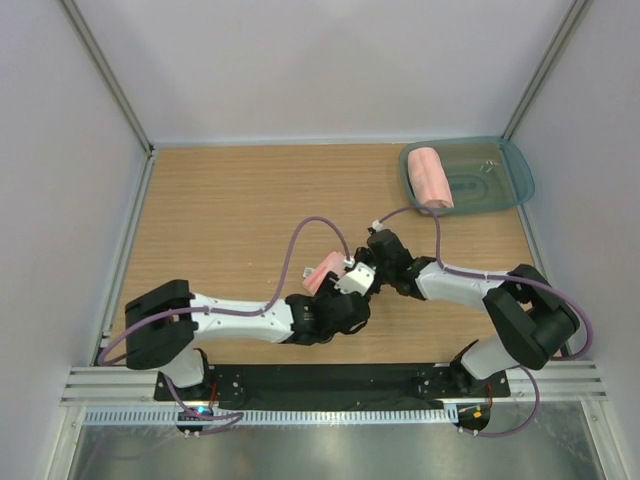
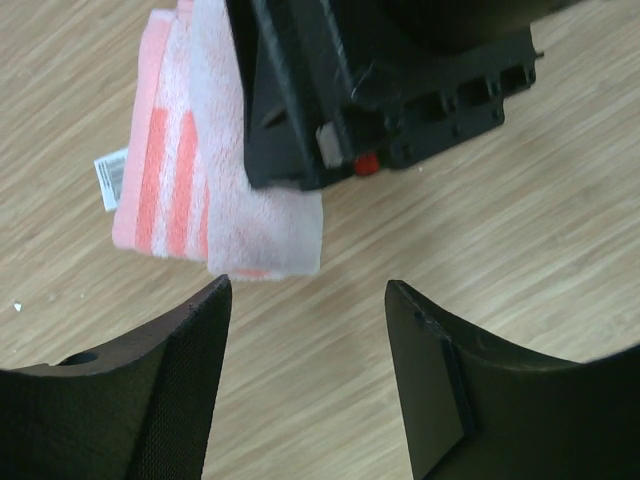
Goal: Roll the towels
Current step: Roll the towel
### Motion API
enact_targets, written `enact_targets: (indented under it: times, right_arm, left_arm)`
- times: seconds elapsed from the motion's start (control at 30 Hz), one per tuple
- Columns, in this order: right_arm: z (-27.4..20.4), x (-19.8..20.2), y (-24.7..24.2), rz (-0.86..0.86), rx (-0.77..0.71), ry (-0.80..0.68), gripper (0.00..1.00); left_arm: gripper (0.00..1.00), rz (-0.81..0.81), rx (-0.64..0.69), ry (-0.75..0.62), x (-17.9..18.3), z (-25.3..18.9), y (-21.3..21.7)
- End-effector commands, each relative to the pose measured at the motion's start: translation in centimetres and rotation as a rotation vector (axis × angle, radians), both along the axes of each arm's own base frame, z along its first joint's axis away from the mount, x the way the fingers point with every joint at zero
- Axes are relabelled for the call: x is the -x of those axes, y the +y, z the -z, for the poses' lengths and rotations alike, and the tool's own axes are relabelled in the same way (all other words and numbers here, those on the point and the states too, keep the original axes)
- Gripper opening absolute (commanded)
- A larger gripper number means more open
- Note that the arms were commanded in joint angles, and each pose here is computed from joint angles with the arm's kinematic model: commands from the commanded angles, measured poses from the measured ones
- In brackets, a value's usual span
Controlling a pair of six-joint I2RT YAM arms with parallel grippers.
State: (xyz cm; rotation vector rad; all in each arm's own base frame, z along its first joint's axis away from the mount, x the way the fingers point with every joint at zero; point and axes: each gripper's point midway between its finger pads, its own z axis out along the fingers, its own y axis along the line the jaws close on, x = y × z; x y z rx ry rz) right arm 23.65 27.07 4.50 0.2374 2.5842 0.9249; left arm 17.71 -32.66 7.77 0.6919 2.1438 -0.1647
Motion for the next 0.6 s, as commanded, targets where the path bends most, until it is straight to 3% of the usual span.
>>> enact_targets:
  times: [0.0, 0.3, 0.57]
  right_arm:
    - [-1.0, 1.0, 0.2, -0.034, 0.002, 0.01, 0.01]
    - [-2.0, 1.4, 0.3, -0.047, -0.02, 0.014, 0.01]
    - [-2.7, 2.0, 0.9, -0.082, -0.046, 0.038, 0.01]
  left_arm:
    - [0.62, -0.02, -0.052, -0.098, -1.7, -0.6, -1.0]
    - [0.56, -0.044, -0.137, -0.107, -2.3, 3.4, -0.7]
    - [0.52, -0.04, -0.127, -0.119, -2.5, 4.8, -0.5]
